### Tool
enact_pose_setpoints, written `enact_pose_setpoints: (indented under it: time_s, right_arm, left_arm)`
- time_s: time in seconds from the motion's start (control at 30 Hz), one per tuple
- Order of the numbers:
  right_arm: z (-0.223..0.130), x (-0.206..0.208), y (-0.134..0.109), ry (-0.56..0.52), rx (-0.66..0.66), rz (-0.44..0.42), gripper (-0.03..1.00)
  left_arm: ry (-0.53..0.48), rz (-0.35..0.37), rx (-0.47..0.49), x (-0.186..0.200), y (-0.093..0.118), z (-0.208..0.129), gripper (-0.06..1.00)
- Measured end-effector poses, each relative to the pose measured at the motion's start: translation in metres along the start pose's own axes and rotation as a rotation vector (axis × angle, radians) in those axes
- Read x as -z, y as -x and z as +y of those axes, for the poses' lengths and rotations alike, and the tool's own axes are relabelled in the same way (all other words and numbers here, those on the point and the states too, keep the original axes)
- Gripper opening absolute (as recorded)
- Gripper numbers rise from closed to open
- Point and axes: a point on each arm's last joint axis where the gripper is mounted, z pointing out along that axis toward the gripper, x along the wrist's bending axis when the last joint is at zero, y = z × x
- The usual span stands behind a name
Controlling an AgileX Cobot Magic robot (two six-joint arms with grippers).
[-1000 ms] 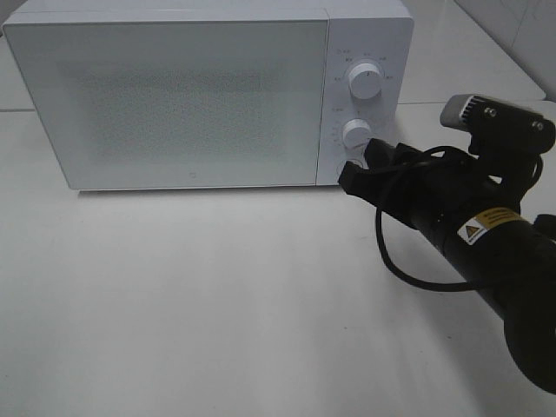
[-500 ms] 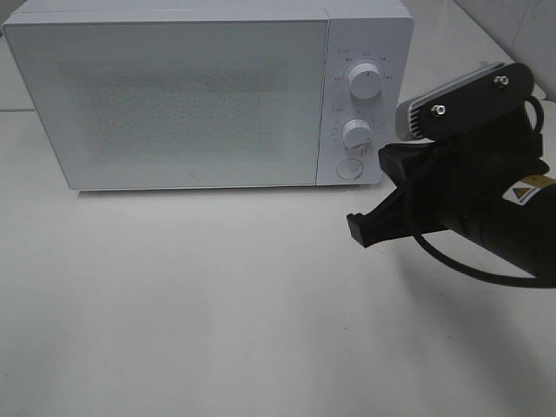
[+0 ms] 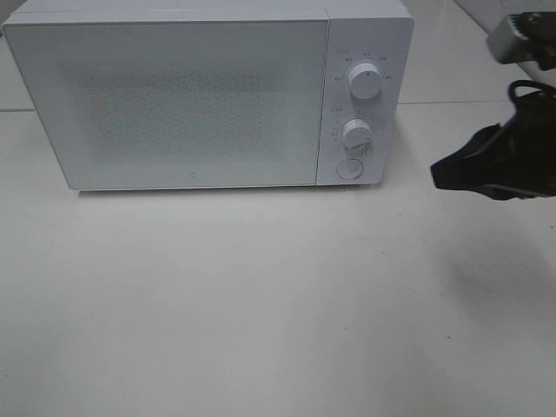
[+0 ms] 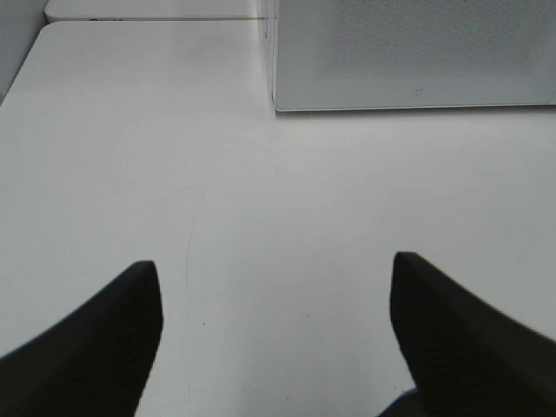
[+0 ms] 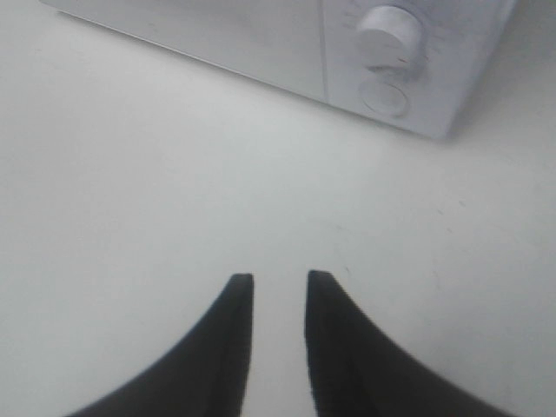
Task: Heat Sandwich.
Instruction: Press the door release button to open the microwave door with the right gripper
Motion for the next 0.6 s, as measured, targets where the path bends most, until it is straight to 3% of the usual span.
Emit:
enact_pose_setpoints:
  time_s: [0.03, 0.1, 0.13, 0.2, 0.23, 0.27, 0.33, 0.4, 0.6]
  right_arm:
    - [-0.004, 0.012, 0.009, -0.041, -0.034, -0.046, 0.42]
    - [-0.009, 0.024, 0.014, -0.074, -0.083, -0.105, 0.58]
    - [-0.009, 0.024, 0.014, -0.074, -0.083, -0.105, 0.58]
    - [-0.019, 0.044, 0.016, -0.13, -0.158, -0.213, 0.75]
    - [-0.023, 0.052, 0.016, -0.145, -0.173, -0.255, 0.79]
    - [-0.023, 0.052, 0.016, -0.145, -0.173, -0.255, 0.79]
    - [-0.032, 0.075, 0.016, -0.152, -0.188, -0.375, 0.82]
    - [-0.039, 0.088, 0.013, -0.122, -0.2, -0.429, 0.81]
    - [-0.069, 0.11, -0.001, -0.016, -0.208, -0.465, 0.77]
  left_arm:
    - [0.0, 0.0, 0.0, 0.0, 0.0, 0.0, 0.69]
    - [0.0, 0.0, 0.0, 0.0, 0.0, 0.0, 0.69]
    - [0.0, 0.0, 0.0, 0.0, 0.0, 0.0, 0.69]
    - [0.0, 0.0, 0.0, 0.0, 0.0, 0.0, 0.69]
    - [0.0, 0.0, 0.0, 0.0, 0.0, 0.0, 0.69]
    - [0.0, 0.0, 0.0, 0.0, 0.0, 0.0, 0.69]
    - [0.0, 0.0, 0.0, 0.0, 0.0, 0.0, 0.69]
    - [0.0, 0.0, 0.0, 0.0, 0.0, 0.0, 0.69]
    - [0.0, 0.0, 0.0, 0.0, 0.0, 0.0, 0.69]
